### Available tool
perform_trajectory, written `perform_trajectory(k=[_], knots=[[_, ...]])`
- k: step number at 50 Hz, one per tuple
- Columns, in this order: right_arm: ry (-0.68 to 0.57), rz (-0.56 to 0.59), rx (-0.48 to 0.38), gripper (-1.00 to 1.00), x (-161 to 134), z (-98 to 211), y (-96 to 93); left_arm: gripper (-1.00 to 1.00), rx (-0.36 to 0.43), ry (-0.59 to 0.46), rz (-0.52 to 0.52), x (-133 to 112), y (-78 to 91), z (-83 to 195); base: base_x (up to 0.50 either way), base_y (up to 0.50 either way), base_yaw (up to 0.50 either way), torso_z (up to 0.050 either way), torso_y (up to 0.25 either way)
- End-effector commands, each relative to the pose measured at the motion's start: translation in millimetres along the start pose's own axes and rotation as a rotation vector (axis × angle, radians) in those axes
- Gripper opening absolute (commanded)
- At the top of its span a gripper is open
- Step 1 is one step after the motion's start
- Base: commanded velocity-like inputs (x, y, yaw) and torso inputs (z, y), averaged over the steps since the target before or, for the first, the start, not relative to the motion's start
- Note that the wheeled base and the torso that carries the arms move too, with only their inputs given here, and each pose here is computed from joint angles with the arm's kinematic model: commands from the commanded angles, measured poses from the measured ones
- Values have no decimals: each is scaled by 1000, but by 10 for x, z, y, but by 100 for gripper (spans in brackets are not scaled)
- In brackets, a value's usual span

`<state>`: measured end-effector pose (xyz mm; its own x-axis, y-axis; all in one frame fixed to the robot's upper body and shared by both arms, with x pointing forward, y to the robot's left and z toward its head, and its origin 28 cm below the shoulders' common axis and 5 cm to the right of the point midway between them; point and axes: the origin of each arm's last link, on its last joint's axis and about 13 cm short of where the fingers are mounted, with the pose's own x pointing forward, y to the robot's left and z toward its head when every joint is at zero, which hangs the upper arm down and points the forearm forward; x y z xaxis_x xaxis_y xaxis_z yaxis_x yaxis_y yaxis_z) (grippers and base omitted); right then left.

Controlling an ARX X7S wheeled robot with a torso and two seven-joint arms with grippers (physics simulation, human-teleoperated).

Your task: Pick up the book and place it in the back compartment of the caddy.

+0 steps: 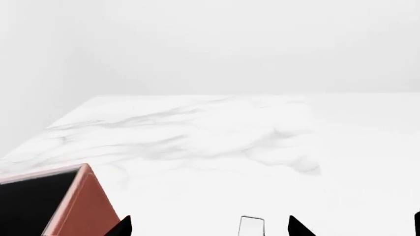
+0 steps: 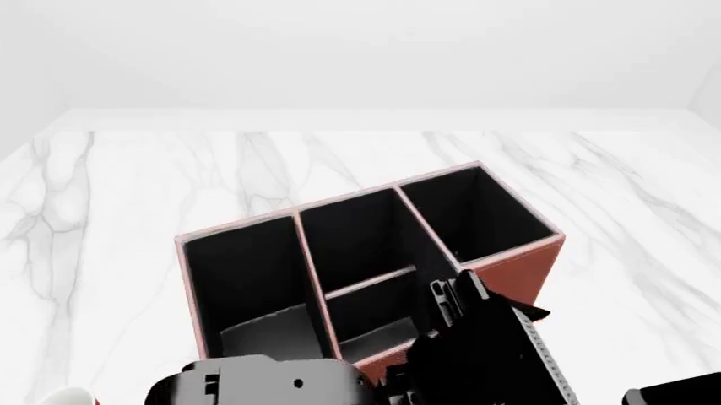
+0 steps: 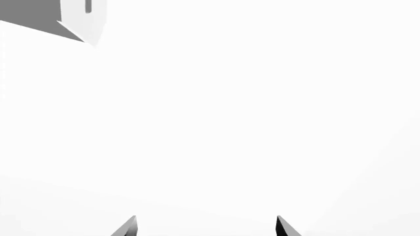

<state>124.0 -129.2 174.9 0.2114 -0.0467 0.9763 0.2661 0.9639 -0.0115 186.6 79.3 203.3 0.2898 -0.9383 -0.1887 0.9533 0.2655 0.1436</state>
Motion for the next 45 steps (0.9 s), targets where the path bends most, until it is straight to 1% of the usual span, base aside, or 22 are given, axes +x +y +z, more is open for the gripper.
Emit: perform_trajectory(k=[1,4,6,7,10,11,12,14,16,17,20,26,31,36,37,43,44,45], knots=[[-5,13,-25,100,-1,3,-15,100,64,-14,-68,72,4,82,0,0,0,0,0],[-3,13,-21,100,-1,1,-14,100,136,-1,-64,87,40,90,0,0,0,0,0],[-1,13,-18,100,-6,-4,-11,100,158,20,-60,99,59,87,0,0,0,0,0],[1,13,-18,100,-8,-7,-10,100,205,28,-65,107,72,77,0,0,0,0,0],[3,12,-16,100,-7,-8,-9,100,274,46,-76,115,84,58,0,0,0,0,0],[4,12,-13,100,-7,-9,-10,100,322,46,-74,118,95,59,0,0,0,0,0],[5,11,-12,100,-8,-10,-10,100,341,49,-84,118,105,65,0,0,0,0,0],[6,11,-11,100,-13,-14,-10,100,377,36,-78,115,116,87,0,0,0,0,0],[10,9,-9,100,-16,-18,-10,100,382,36,-83,117,129,108,0,0,0,0,0],[11,10,-7,100,-18,-20,-10,100,419,34,-77,121,140,115,0,0,0,0,0],[14,10,-5,100,-18,-21,-9,100,433,28,-68,133,178,139,0,0,0,0,0],[18,9,1,100,-23,-29,-9,100,432,12,-44,172,252,176,0,0,0,0,0],[19,10,4,100,-26,-27,-4,100,428,6,-28,229,315,131,0,0,0,0,0],[24,11,9,100,-36,-35,3,100,400,-18,-1,263,366,144,0,0,0,0,0],[24,12,9,100,-37,-35,4,100,365,-30,3,280,380,148,0,0,0,0,0],[23,11,10,100,-39,-32,0,100,262,-33,-3,342,424,86,0,0,0,0,0],[23,10,9,100,-40,-34,1,100,230,-33,-9,347,433,81,0,0,0,0,0],[25,11,10,100,-43,-37,2,100,173,-39,-25,353,454,80,0,0,0,0,0]])
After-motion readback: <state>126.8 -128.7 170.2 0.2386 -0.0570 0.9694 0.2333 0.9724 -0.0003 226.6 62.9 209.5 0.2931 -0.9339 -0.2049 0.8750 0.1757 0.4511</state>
